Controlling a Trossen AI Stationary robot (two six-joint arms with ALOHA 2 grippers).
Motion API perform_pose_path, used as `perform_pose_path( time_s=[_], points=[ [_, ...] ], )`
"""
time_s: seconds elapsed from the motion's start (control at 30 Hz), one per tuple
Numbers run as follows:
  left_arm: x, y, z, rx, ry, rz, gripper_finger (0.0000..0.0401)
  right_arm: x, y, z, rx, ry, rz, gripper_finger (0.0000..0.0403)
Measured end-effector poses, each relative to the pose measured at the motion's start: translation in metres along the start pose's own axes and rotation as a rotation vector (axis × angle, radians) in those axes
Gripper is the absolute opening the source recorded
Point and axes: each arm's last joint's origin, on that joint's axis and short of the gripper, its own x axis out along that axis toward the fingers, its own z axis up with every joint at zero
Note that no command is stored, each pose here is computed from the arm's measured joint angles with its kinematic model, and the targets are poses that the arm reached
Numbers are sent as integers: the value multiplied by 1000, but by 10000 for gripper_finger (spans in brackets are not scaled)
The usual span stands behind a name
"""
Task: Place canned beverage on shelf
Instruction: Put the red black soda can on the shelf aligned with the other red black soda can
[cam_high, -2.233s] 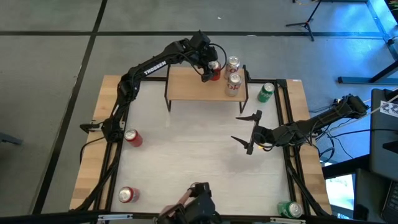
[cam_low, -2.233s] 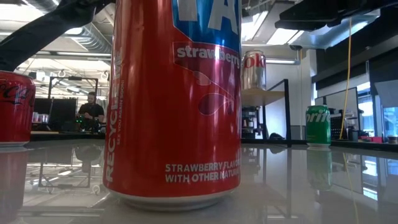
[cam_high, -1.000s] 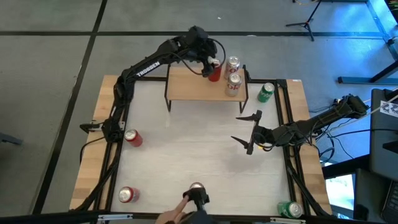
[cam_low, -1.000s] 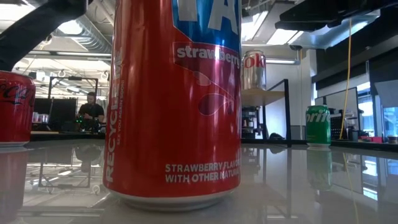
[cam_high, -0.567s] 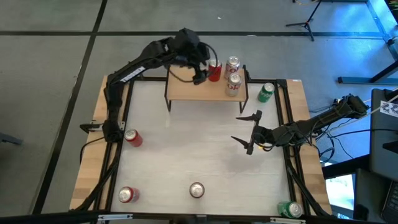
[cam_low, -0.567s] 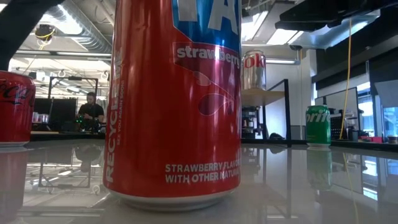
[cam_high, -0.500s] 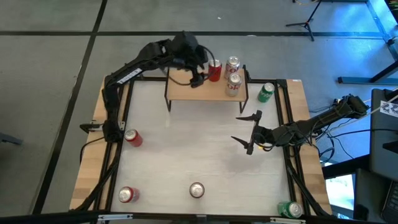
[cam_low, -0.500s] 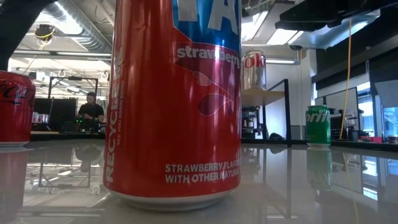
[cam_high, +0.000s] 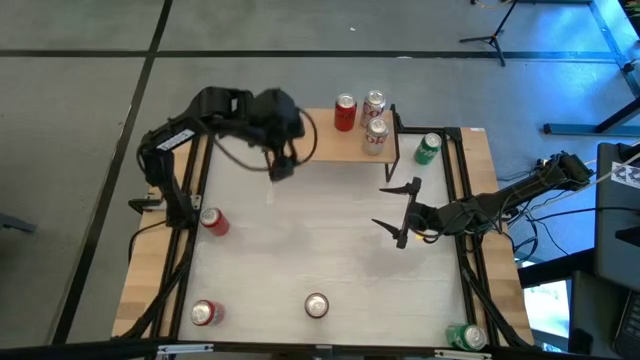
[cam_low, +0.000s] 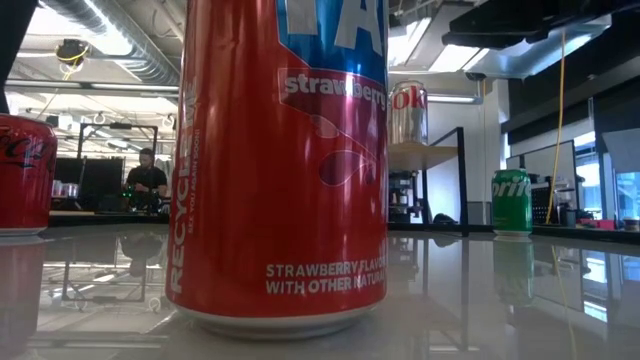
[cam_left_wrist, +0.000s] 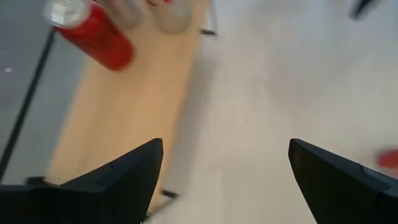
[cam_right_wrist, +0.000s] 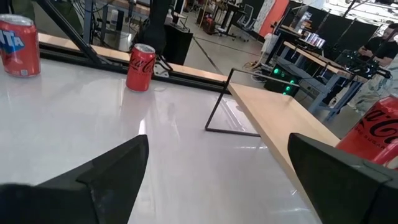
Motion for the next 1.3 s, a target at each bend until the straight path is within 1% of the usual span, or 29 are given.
perform_pose_path(
  time_s=[0.1,0.27,0.37,0.63,0.8,1.0,1.17,1.3],
  points=[
    [-7,-19,-4,17,10,-26,338,0,0,1,19,-13,-1,381],
    [-20,-45,-10,32,-24,-9,338,0,0,2,21,-18,17,381],
    [-28,-57,-14,27,-50,13,338,0,0,2,23,-18,18,381],
    [-50,-82,-27,10,-120,29,338,0,1,1,34,-14,19,381],
    [-63,-86,-46,-28,-134,52,338,0,1,1,34,-14,19,381],
    [-62,-84,-82,-96,-99,103,338,0,1,2,36,-16,18,381],
    [-55,-84,-108,-144,-79,105,338,0,0,2,37,-17,18,381],
    [-44,-88,-126,-179,-16,98,338,0,0,2,40,-21,18,381]
  ],
)
